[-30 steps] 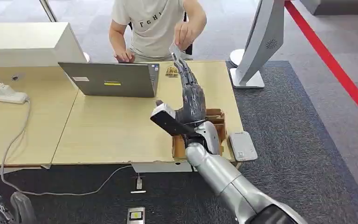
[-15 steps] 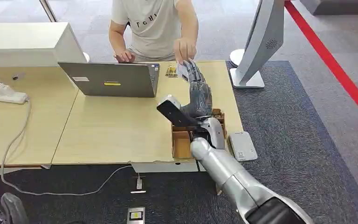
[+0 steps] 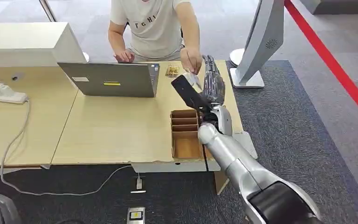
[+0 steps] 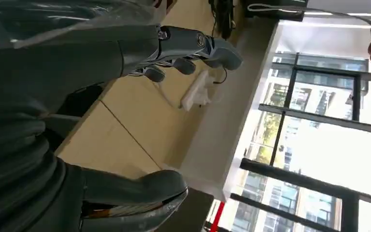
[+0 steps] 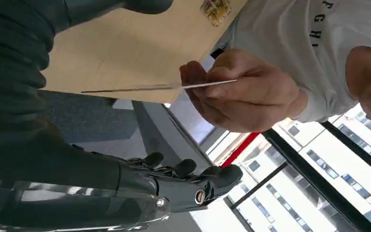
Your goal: Pass the card to the sensor for recognition and then transmit it.
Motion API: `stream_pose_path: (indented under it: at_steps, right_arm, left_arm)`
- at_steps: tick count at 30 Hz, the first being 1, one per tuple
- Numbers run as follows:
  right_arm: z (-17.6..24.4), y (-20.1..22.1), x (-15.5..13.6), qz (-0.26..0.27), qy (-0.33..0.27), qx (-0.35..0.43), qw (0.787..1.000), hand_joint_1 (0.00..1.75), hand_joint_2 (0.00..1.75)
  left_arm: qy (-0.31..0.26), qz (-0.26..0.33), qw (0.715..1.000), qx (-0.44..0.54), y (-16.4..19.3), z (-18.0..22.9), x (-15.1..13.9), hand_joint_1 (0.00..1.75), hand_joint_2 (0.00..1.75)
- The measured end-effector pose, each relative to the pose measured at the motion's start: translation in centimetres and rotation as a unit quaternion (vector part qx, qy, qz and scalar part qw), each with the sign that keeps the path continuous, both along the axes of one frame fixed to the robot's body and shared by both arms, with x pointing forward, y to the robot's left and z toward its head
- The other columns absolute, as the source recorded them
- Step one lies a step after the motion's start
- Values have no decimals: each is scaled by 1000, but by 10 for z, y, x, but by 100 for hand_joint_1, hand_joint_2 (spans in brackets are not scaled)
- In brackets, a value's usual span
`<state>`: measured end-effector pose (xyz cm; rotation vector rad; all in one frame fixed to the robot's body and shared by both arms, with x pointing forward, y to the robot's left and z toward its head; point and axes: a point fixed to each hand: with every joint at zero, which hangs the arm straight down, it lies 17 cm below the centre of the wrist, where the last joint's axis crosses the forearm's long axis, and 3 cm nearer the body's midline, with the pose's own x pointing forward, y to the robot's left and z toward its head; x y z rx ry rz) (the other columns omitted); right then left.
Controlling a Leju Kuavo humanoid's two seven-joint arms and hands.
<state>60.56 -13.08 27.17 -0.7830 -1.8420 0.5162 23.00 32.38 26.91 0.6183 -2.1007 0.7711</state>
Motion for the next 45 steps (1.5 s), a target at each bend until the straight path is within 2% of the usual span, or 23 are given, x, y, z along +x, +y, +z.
stream_pose_path:
  at_steps: [1, 2, 32, 45]
  right_arm:
    - [-3, 0, 1, 0, 4, -2, 1000, 162, 175]
    - [-5, 0, 1, 1, 7, -3, 1000, 175, 175]
    - [-29, 17, -2, 15, 36, -10, 999, 175, 175]
    - [-5, 46, -15, 70, -26, 11, 997, 175, 175]
  left_arm:
    - [0, 0, 1000, 1, 0, 0, 0, 0, 175]
    - [1, 1, 1000, 3, 0, 0, 0, 0, 175]
    - [36, -1, 999, 37, -17, -13, 3, 0, 175]
    - [48, -33, 997, 44, -36, -22, 9, 0, 175]
